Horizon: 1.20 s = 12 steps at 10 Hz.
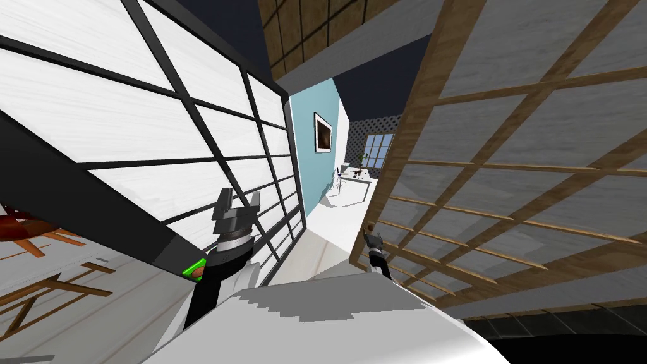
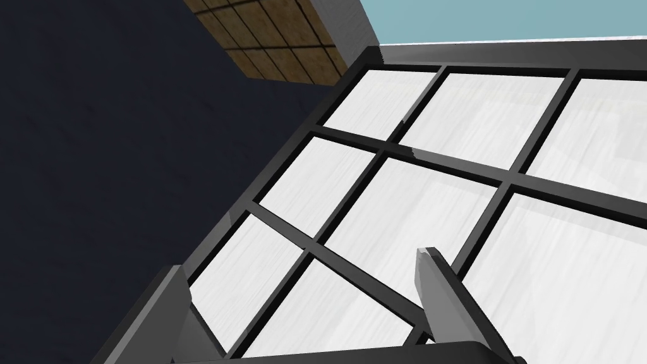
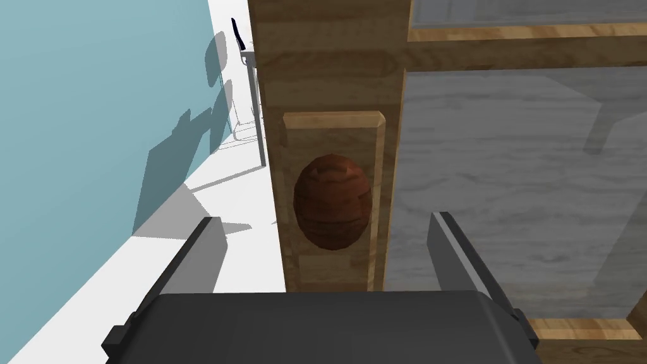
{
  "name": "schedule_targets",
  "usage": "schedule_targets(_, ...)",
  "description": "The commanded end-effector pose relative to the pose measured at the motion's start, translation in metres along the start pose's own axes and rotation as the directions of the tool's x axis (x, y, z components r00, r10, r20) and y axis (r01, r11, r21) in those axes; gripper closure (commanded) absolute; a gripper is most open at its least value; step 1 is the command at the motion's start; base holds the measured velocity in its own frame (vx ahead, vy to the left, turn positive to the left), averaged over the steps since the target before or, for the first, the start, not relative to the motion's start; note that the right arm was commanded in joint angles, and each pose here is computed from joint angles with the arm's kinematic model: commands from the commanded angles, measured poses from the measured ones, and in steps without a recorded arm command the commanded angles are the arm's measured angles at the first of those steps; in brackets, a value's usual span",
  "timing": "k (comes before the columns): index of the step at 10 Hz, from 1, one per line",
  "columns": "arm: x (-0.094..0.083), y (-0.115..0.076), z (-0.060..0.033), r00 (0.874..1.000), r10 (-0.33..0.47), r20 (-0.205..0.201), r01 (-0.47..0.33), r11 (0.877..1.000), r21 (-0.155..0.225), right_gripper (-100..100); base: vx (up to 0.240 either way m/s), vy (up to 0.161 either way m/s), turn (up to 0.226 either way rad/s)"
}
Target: Pull the door open
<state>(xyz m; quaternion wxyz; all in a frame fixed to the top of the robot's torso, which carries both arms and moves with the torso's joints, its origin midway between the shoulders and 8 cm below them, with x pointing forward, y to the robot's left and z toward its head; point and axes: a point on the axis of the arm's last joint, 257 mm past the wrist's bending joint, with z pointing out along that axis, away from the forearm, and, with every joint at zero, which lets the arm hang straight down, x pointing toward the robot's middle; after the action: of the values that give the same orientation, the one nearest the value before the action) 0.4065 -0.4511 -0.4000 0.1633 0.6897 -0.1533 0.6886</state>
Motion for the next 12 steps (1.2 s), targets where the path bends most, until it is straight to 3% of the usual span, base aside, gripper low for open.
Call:
schedule_targets(1,0.001,0.018,-0.0014,1.0,0.002,-0.001,-0.002,1.0,-0.013,-100,0.188,-0.034,0.079)
schedule_targets(2,0.002,0.027,-0.0017,1.0,0.002,-0.002,-0.002,1.0,-0.02,-100,0.189,-0.039,0.072)
schedule_targets(3,0.001,0.02,-0.0026,1.0,0.0,0.0,0.0,1.0,-0.015,-100,0.08,-0.019,0.006)
schedule_targets(4,0.001,0.02,-0.0026,1.0,0.0,0.0,0.0,1.0,-0.015,100,-0.019,0.006,-0.014)
schedule_targets(9,0.001,0.02,-0.0026,1.0,0.0,0.0,0.0,1.0,-0.015,100,-0.012,0.001,0.003)
schedule_targets(12,0.001,0.011,-0.0035,1.0,0.003,0.0,-0.003,1.0,0.026,100,-0.153,0.015,0.06)
